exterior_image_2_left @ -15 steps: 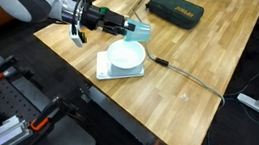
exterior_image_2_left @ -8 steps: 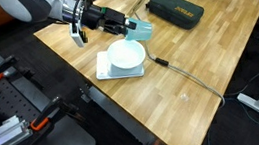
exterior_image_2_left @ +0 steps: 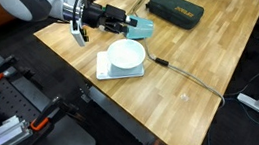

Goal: Pour the contents of the cup into the bowl

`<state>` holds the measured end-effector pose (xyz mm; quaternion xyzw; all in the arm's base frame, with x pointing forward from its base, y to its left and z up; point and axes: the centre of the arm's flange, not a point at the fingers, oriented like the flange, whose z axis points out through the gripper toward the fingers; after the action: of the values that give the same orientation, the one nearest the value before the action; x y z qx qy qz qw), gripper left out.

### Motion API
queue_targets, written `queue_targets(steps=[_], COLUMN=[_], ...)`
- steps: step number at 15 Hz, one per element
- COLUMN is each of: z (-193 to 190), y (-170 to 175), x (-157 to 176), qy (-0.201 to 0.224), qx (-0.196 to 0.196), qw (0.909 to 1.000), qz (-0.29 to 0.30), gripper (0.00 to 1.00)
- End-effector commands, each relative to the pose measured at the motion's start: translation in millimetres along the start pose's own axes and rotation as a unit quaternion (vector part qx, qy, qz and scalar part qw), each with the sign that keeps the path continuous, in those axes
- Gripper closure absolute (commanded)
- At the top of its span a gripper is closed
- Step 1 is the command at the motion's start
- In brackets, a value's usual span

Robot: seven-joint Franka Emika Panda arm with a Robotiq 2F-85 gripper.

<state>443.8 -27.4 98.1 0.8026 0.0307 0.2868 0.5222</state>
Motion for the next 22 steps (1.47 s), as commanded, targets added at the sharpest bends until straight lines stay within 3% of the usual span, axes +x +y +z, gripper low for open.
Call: queue_targets(steps=[1,14,22], z=[0.1,2.6,-9.8], y=[3.1,10.0,6.0], x=[4.5,10.7,11.3], qy=[0.016,0.026,0.022], qx=[-0.013,-0.035,0.011], qw=[0.9996,0.9986,0.9996], qz=[-0.017,-0.029,-0.014], gripper=[0.48,0.48,0.48])
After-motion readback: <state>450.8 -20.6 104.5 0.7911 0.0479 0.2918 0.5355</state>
